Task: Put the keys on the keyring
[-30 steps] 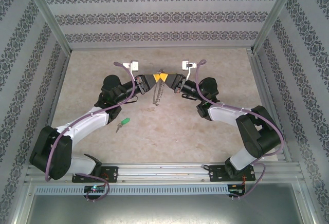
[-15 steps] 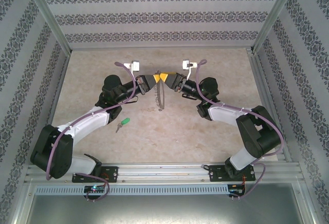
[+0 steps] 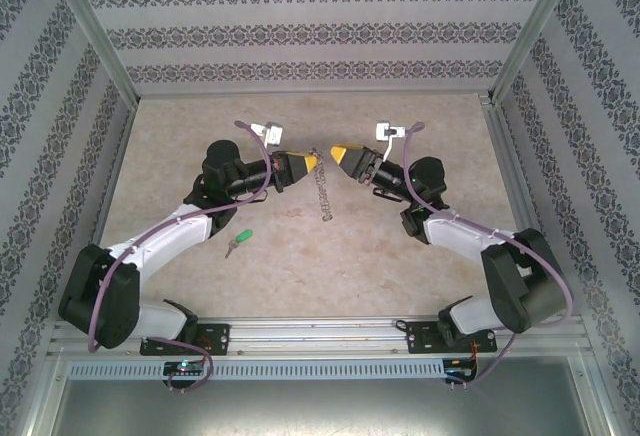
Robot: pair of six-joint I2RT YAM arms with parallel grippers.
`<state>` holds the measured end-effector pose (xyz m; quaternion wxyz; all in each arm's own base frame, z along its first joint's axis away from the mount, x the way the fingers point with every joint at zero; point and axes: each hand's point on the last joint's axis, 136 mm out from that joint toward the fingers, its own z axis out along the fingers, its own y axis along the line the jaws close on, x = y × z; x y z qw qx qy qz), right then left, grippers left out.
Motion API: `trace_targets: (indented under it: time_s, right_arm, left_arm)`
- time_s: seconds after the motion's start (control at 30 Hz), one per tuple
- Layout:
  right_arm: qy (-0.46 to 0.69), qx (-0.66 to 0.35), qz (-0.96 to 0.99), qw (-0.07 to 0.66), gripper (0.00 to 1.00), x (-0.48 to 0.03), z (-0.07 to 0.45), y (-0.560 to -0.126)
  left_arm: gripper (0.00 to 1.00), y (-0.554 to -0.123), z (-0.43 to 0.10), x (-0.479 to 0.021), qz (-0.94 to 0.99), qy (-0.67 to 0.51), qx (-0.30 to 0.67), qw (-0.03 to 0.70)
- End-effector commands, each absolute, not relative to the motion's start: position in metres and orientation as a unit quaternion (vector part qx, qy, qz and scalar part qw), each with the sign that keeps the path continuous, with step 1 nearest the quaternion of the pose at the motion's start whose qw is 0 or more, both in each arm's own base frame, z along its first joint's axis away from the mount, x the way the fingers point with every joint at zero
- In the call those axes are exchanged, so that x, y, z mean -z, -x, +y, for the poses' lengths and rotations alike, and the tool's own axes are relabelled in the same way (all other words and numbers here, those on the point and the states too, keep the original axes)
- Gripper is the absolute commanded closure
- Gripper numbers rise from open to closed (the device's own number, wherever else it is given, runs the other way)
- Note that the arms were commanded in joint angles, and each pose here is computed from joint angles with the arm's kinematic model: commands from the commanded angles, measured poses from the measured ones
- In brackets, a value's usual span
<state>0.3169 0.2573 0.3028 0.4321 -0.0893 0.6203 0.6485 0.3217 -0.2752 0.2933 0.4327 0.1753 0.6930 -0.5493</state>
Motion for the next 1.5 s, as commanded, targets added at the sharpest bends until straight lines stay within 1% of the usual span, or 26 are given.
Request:
trace_targets:
  time_s: [0.0, 0.3, 0.53, 0.87, 1.07, 1.13, 1.3, 1.47]
  right_arm:
    - [0.106, -0.634, 0.629, 0.437, 0.52, -0.297, 0.256, -0.309]
    - [0.097, -0.602, 0.667, 0.427, 0.52, -0.268, 0.251, -0.305]
    - [0.107, -0.581, 0.695, 0.410, 0.52, -0.242, 0.258, -0.296]
    - [0.190, -0.528, 0.752, 0.344, 0.53, -0.187, 0.316, -0.260]
    - [0.241, -0.511, 0.771, 0.294, 0.53, -0.150, 0.362, -0.235]
    - [0.256, -0.502, 0.777, 0.281, 0.54, -0.137, 0.377, -0.229]
    - [0.295, -0.471, 0.793, 0.251, 0.56, -0.108, 0.408, -0.224]
    - [0.360, -0.413, 0.800, 0.245, 0.57, -0.090, 0.434, -0.223]
  left_arm:
    - [1.00, -0.312, -0.274, -0.322, 0.659, -0.220, 0.532, 0.485]
    - [1.00, -0.315, -0.248, -0.323, 0.618, -0.207, 0.464, 0.599]
    - [1.00, -0.330, -0.224, -0.314, 0.630, -0.171, 0.389, 0.650]
    - [1.00, -0.355, -0.203, -0.307, 0.666, -0.098, 0.337, 0.659]
    - [1.00, -0.376, -0.178, -0.306, 0.673, -0.036, 0.317, 0.667]
    - [1.00, -0.385, -0.168, -0.307, 0.684, -0.022, 0.309, 0.660]
    - [1.00, -0.407, -0.143, -0.310, 0.695, 0.013, 0.311, 0.648]
    - [1.00, -0.425, -0.113, -0.308, 0.700, 0.052, 0.311, 0.641]
